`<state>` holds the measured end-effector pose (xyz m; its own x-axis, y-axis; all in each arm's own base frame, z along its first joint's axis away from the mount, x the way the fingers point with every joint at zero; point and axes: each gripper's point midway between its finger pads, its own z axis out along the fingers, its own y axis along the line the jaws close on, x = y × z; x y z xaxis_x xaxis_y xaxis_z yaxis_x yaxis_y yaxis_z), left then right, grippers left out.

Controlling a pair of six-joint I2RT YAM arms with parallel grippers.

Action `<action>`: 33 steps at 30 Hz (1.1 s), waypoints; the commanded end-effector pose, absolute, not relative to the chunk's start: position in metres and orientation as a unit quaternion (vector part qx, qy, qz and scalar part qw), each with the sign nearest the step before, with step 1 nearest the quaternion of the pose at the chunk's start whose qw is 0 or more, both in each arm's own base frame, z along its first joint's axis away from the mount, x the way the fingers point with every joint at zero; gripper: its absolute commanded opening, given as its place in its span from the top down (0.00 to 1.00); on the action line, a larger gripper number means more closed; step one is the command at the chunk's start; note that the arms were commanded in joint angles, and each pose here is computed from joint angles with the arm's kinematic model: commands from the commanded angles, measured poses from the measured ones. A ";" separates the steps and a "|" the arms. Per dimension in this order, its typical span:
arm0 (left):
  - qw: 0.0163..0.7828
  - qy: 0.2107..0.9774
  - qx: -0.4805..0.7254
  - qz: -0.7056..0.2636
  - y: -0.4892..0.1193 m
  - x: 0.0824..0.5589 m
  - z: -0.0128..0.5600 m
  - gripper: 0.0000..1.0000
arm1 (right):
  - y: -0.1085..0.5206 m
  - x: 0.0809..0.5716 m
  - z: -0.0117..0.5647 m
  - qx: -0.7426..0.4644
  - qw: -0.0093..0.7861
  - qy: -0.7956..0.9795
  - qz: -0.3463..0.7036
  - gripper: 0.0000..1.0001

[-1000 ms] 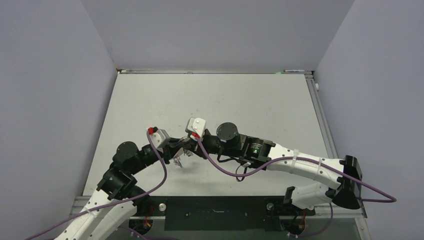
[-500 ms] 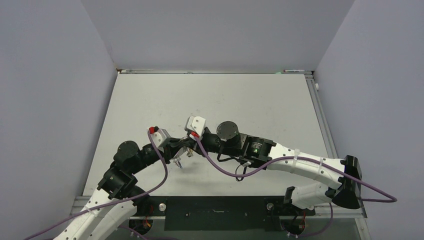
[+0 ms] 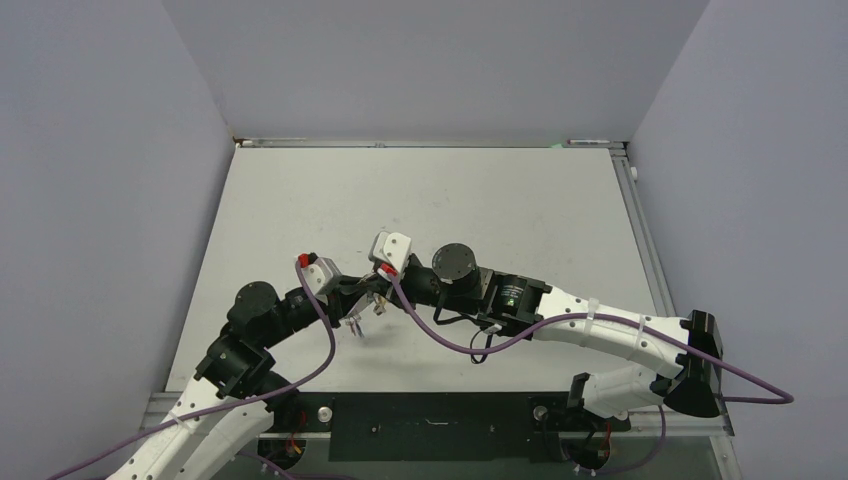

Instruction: Put the keys on the keyring

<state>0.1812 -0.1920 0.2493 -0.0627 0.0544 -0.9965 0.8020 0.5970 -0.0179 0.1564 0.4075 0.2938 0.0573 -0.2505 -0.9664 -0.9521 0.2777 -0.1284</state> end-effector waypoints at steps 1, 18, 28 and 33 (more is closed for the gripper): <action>0.630 0.630 0.323 -0.318 -0.194 0.181 0.276 1.00 | 0.414 0.162 0.321 -0.486 0.558 0.584 0.333 0.95; 0.626 0.621 0.335 -0.332 -0.199 0.175 0.277 1.00 | 0.413 0.167 0.315 -0.484 0.558 0.592 0.323 0.95; 0.622 0.622 0.329 -0.344 -0.200 0.173 0.278 1.00 | 0.408 0.171 0.321 -0.478 0.564 0.591 0.322 0.95; 0.621 0.621 0.330 -0.345 -0.201 0.172 0.278 1.00 | 0.406 0.172 0.322 -0.477 0.565 0.592 0.321 0.95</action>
<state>0.1775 -0.1947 0.2482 -0.0875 0.0426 -0.9953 0.8118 0.5820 -0.0465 0.1647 0.4081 0.2881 0.0561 -0.2706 -0.9611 -0.9410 0.3074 -0.1415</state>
